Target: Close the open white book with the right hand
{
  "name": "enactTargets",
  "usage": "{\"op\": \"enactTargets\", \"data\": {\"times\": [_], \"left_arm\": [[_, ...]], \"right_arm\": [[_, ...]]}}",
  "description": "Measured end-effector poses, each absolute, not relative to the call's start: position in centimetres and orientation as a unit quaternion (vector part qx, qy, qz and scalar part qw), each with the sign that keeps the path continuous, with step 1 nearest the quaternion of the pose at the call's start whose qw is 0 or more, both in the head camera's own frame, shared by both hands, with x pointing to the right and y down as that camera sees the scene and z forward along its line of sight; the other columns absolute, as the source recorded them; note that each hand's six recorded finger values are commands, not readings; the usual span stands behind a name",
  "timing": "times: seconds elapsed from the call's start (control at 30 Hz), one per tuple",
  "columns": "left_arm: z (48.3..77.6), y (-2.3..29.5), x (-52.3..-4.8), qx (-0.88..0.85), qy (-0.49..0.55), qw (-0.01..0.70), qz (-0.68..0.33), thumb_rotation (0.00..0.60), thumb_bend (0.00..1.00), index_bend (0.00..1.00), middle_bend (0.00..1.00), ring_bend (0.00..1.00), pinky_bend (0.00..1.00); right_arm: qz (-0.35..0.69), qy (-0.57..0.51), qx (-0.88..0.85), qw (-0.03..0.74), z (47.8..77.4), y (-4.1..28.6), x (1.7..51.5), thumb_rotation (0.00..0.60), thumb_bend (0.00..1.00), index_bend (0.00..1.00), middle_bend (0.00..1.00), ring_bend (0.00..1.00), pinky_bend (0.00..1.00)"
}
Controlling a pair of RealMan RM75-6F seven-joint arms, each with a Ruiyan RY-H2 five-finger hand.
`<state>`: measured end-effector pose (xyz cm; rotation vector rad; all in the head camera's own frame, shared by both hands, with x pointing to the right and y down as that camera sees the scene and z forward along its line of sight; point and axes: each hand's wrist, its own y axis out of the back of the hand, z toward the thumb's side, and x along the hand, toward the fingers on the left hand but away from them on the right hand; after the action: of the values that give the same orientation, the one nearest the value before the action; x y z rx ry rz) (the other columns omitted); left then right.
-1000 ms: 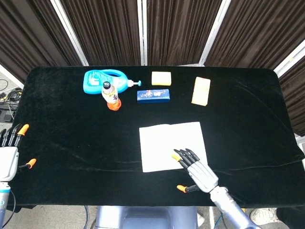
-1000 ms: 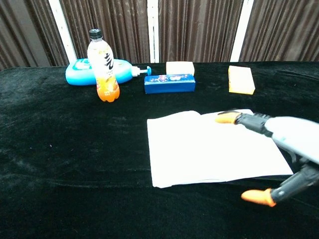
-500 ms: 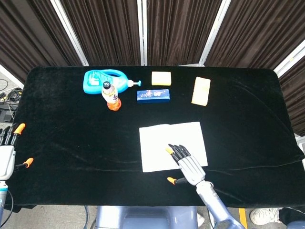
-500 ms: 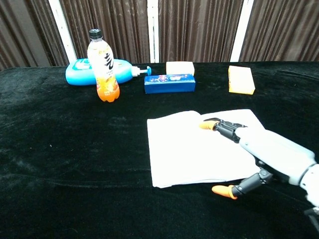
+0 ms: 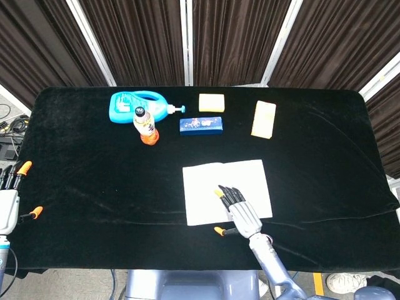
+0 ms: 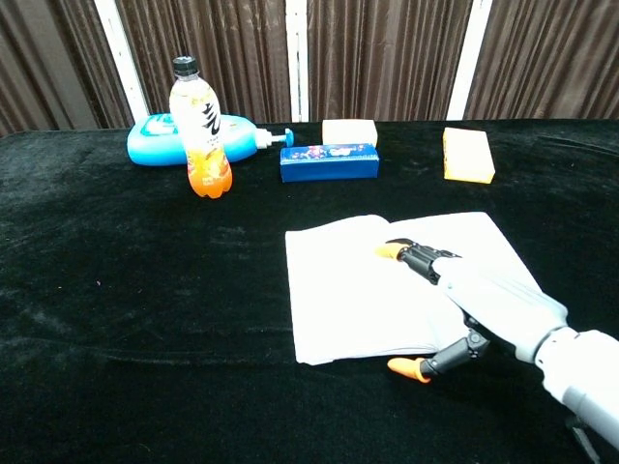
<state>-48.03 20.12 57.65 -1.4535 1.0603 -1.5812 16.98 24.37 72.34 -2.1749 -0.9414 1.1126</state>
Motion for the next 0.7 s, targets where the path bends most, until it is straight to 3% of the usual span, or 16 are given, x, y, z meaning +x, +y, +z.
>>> {"op": "enactTargets", "data": {"times": [0.5, 0.7], "left_arm": [[57.8, 20.0, -48.3, -0.564, 0.413, 0.359, -0.618, 0.6, 0.12, 0.0, 0.0, 0.0, 0.0], [58.0, 20.0, -48.2, -0.567, 0.41, 0.358, -0.618, 0.6, 0.12, 0.0, 0.0, 0.0, 0.0]], "right_arm": [[0.42, -0.344, -0.801, 0.252, 73.8, 24.4, 15.8, 0.6, 0.1, 0.0, 0.0, 0.0, 0.0], [0.421, -0.353, -0.793, 0.265, 74.2, 24.2, 15.4, 0.6, 0.14, 0.0, 0.0, 0.0, 0.0]]}}
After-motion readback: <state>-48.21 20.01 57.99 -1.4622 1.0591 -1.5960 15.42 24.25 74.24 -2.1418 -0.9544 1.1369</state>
